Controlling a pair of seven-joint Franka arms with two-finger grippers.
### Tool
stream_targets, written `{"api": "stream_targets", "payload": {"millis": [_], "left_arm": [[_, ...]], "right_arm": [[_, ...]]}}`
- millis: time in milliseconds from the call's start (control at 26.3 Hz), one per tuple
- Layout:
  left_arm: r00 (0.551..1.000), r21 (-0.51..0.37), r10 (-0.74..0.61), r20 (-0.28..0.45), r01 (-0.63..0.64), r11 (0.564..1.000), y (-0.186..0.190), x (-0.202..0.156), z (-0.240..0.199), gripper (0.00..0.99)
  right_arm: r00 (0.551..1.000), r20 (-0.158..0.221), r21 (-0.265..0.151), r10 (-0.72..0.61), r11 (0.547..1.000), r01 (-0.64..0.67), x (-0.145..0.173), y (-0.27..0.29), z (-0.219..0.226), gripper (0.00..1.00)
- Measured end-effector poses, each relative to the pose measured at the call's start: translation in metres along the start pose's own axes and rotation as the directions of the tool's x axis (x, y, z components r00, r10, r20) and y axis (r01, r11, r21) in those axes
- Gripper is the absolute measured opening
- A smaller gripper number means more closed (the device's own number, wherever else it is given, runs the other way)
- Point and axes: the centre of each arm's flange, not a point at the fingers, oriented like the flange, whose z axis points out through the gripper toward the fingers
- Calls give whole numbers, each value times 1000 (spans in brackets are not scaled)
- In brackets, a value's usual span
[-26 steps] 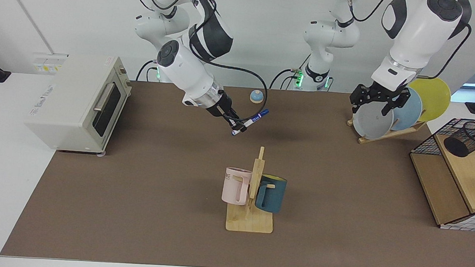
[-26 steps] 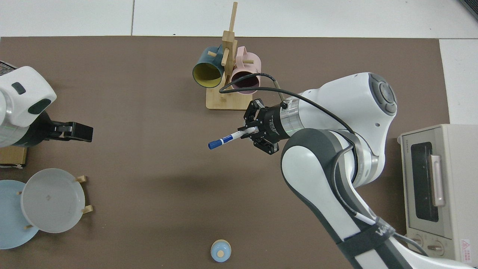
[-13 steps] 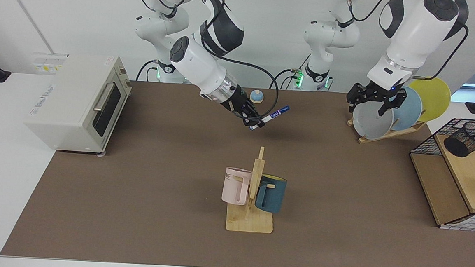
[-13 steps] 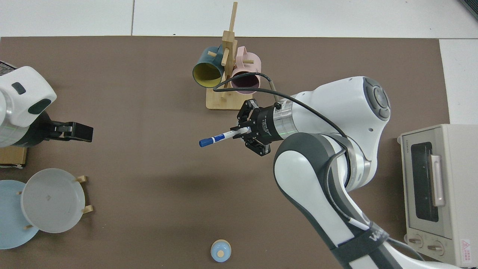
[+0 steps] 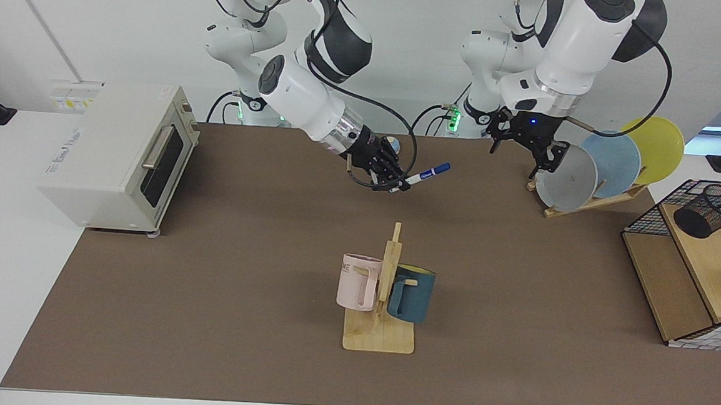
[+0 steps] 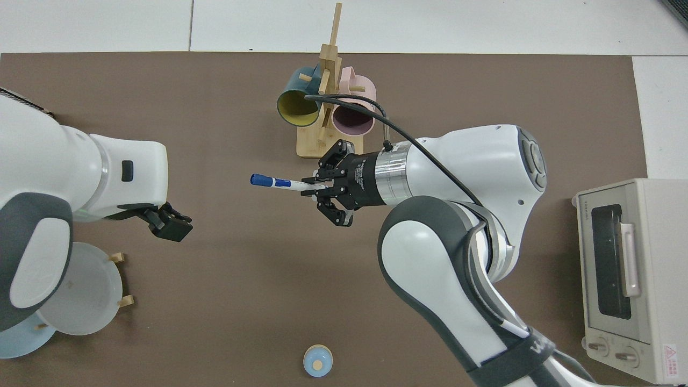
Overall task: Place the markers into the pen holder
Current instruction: 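Hold the marker still with the right gripper while the left gripper approaches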
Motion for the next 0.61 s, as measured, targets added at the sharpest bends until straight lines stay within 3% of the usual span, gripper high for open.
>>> {"api": "stream_targets", "payload": {"millis": [304, 608], "left_arm": [[950, 54, 309, -54, -306, 950, 37, 30, -6, 991], [782, 154, 619, -74, -605, 781, 38, 47, -8, 991]], "right_arm": [[1000, 4, 24, 12, 1000, -13, -7, 2, 4, 167], [1000, 4, 22, 12, 1000, -12, -7, 3, 5, 167]]}}
